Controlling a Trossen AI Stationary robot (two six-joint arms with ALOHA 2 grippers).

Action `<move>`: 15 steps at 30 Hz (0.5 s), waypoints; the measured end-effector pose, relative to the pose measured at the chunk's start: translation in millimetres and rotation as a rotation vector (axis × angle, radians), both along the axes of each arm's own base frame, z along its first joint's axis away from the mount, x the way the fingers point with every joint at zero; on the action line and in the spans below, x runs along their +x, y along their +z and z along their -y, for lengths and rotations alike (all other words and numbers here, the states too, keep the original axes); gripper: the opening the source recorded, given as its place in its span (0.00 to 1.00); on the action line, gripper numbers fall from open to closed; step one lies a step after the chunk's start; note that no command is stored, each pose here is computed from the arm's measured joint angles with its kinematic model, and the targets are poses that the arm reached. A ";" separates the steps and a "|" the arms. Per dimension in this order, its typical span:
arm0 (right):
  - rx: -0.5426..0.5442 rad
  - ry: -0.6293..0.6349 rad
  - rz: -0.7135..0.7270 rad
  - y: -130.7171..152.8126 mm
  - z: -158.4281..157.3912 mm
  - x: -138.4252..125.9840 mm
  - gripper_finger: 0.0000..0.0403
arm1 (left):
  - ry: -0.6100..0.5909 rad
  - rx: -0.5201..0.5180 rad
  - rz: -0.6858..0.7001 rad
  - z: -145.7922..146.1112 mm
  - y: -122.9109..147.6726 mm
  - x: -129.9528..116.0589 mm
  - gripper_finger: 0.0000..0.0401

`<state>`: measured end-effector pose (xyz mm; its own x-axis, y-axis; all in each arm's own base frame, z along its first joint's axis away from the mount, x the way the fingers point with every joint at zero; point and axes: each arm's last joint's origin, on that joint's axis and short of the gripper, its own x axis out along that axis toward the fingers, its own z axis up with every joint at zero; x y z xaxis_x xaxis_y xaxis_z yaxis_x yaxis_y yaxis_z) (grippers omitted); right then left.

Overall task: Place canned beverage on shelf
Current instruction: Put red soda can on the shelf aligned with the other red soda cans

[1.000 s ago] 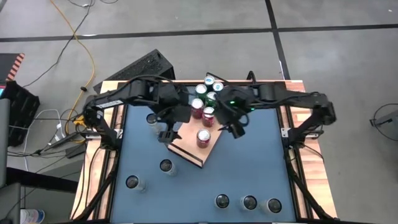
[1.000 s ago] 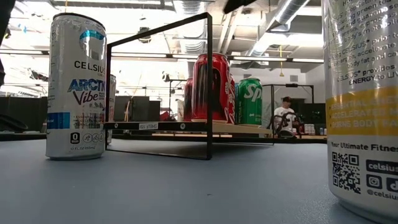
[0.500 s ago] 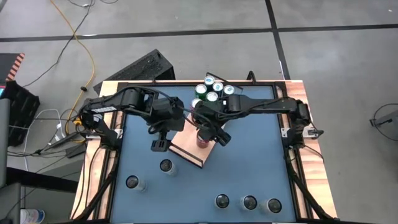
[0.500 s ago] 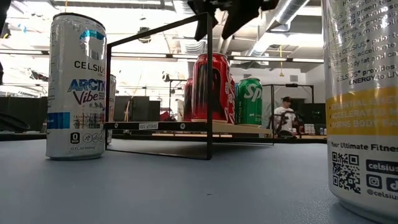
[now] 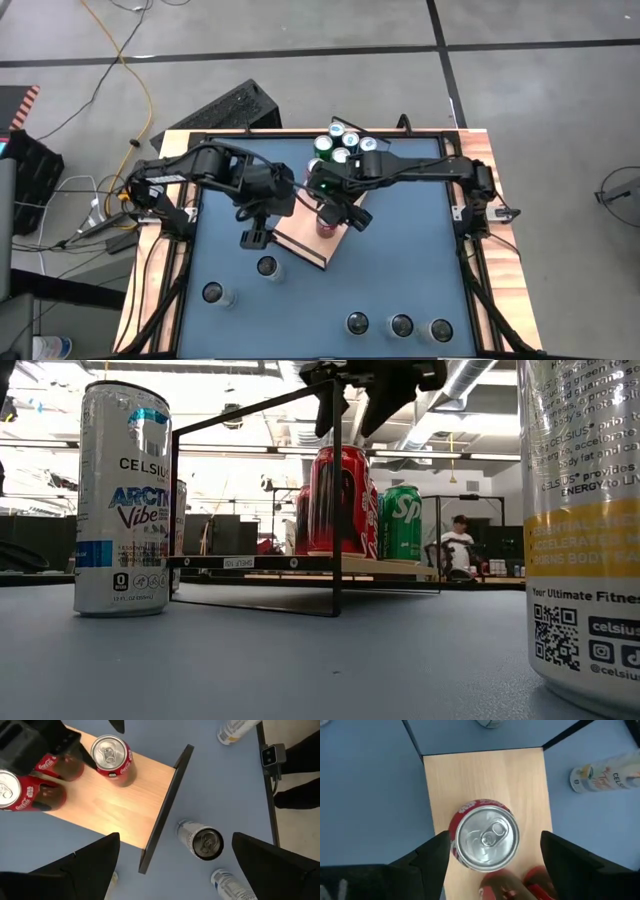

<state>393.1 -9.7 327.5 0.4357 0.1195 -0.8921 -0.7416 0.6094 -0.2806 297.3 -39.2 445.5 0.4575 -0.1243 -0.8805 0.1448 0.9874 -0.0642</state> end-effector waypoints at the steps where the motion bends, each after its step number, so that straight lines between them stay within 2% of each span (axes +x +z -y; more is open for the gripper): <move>1: 0.000 0.001 0.000 -1.4 0.1 0.0 0.73 | 0.001 0.000 0.000 -0.1 0.0 0.0 0.93; 9: -0.014 0.021 -0.023 -25.1 0.5 2.3 0.73 | 0.003 -0.003 -0.004 0.0 -0.1 -0.3 0.93; 15: -0.026 0.033 0.004 -25.1 3.1 4.7 0.73 | 0.003 -0.003 -0.006 -0.1 -0.2 -0.4 0.93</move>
<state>397.8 -12.8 302.4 0.4357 0.1112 -0.8932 -0.7601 0.5769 -0.2990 296.9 -39.1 445.2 0.4526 -0.1260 -0.8828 0.1415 0.9876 -0.0684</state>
